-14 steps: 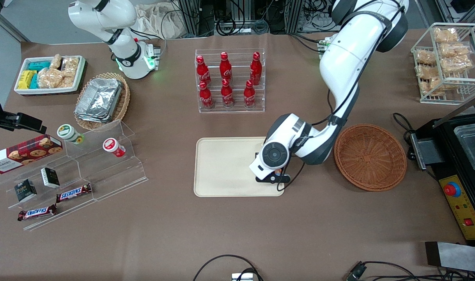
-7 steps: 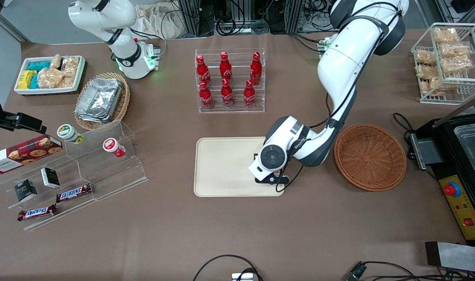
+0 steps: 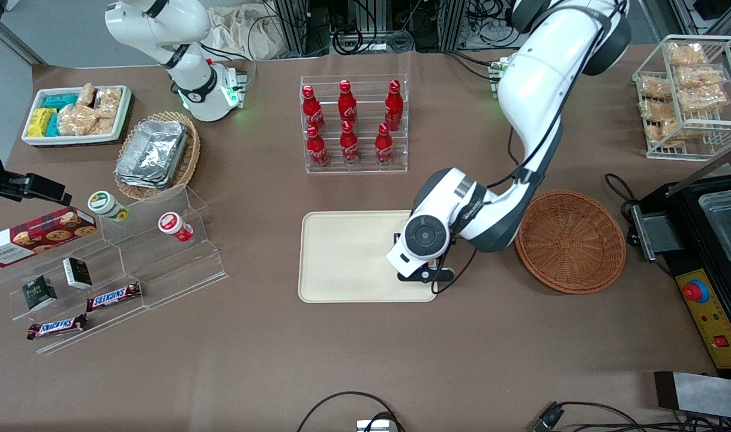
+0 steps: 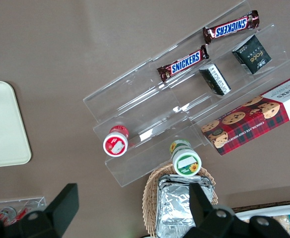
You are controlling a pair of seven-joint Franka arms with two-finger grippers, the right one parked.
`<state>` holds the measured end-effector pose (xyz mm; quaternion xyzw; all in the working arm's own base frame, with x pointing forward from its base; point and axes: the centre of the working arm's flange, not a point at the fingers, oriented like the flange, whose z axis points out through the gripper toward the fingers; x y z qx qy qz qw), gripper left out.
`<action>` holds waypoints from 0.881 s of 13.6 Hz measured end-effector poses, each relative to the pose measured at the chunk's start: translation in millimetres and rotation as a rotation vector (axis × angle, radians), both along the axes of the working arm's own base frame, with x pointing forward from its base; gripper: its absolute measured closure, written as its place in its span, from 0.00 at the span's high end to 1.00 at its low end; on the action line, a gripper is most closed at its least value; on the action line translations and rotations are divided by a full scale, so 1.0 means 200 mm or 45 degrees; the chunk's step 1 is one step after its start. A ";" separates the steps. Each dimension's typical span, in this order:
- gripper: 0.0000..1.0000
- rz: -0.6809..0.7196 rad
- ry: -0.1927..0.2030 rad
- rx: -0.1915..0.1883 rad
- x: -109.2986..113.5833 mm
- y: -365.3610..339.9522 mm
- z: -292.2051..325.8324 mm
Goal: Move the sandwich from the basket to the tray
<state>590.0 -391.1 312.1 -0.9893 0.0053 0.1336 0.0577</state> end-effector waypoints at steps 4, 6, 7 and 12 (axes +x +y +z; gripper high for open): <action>1.00 0.121 -0.054 0.029 0.05 0.36 0.49; 1.00 0.147 -0.076 0.012 -0.02 0.54 0.61; 1.00 0.128 -0.089 0.005 -0.09 0.62 0.66; 1.00 0.046 -0.146 0.014 -0.50 1.06 0.87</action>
